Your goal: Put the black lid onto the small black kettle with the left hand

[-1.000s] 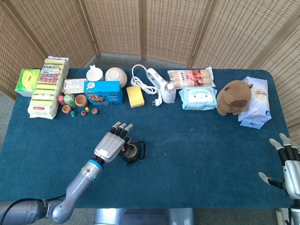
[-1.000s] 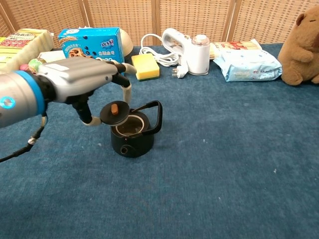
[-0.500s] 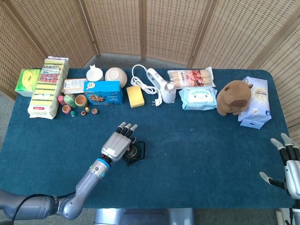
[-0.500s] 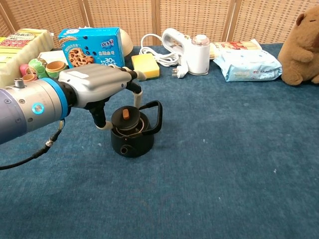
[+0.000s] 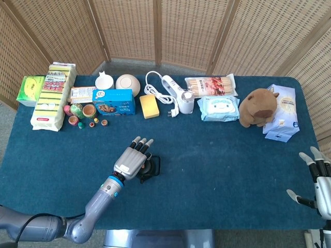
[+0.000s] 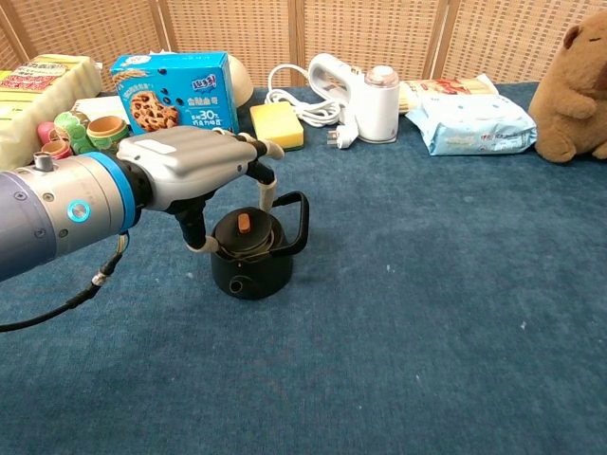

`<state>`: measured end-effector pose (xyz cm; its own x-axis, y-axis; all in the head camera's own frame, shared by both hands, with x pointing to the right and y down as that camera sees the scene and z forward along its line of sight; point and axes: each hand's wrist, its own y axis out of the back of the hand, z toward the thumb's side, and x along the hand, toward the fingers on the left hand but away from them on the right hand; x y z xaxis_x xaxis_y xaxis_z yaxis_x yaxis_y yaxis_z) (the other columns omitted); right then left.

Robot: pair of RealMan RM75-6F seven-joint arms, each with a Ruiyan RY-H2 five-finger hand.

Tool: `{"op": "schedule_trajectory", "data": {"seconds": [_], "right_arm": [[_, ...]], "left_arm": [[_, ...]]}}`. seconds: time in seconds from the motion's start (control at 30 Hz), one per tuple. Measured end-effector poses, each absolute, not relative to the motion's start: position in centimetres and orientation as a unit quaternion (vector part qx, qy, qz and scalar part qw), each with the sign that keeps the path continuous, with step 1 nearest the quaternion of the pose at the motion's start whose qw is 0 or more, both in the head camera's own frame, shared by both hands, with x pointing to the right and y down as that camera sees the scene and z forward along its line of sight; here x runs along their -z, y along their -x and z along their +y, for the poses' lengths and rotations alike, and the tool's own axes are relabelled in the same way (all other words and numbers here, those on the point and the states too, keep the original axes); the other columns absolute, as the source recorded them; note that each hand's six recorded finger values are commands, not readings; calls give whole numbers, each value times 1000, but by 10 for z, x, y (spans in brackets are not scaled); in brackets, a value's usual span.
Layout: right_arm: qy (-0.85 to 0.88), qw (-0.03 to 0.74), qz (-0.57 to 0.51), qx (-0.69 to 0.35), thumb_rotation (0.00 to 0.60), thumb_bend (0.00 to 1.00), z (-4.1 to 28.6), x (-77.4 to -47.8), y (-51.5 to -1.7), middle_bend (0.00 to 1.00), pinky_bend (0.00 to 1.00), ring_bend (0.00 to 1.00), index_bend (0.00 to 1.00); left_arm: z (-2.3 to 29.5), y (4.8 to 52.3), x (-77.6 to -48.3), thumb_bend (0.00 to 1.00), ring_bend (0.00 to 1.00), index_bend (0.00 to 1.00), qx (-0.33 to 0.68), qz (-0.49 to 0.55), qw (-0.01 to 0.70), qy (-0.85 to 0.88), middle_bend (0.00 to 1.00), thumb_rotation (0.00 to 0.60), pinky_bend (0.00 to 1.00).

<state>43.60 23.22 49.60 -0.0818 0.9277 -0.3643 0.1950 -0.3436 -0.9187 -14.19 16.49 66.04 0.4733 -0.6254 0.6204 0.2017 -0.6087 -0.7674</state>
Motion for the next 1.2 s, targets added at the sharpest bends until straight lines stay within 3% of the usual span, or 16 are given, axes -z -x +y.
{"op": "schedule_trajectory", "data": {"seconds": [0.53, 0.83, 1.2], "right_arm": [[595, 324, -472, -565, 600, 9, 232, -496, -436, 2, 0, 0, 141], [594, 324, -473, -564, 600, 9, 232, -495, -437, 2, 0, 0, 140], [596, 323, -471, -564, 600, 8, 232, -496, -436, 3, 0, 0, 141]], "left_arm": [[164, 148, -661, 227, 0, 150, 525, 133, 418, 730, 0, 600, 35], [162, 144, -656, 223, 0, 138, 519, 139, 414, 735, 0, 600, 35], [147, 151, -627, 223, 0, 138, 498, 176, 423, 736, 0, 600, 35]]}}
